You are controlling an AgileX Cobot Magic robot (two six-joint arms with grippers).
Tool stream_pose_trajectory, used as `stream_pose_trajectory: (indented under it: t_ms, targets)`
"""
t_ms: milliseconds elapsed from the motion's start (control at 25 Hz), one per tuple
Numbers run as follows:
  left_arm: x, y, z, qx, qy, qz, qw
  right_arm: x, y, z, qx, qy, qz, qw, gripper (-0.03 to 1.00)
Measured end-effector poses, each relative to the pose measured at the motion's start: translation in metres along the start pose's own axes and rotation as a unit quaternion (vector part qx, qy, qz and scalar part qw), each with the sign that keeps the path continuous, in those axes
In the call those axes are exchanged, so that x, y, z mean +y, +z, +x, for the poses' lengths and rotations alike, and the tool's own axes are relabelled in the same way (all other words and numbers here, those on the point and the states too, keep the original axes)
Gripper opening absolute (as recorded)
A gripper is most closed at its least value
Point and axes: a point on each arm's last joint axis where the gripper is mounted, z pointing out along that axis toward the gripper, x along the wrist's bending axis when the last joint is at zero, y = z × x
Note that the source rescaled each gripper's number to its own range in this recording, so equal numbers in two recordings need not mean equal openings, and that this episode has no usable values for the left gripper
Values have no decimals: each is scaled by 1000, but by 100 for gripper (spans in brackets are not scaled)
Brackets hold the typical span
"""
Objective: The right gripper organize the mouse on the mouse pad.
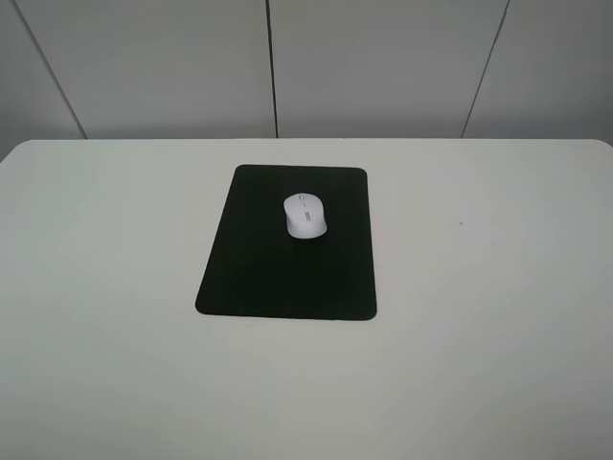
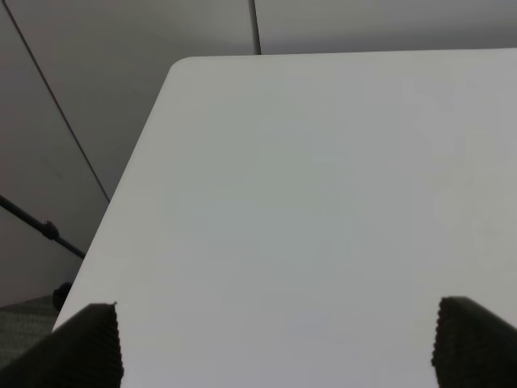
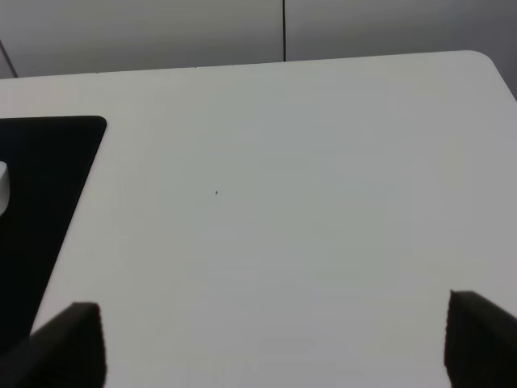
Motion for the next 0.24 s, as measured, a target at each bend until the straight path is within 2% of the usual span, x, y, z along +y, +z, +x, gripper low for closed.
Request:
stream_pose_trajectory:
  t_ms: [240]
  targets:
    - [0,0,0,0,0,0,1000,0,0,0,0,0,0,1000,100]
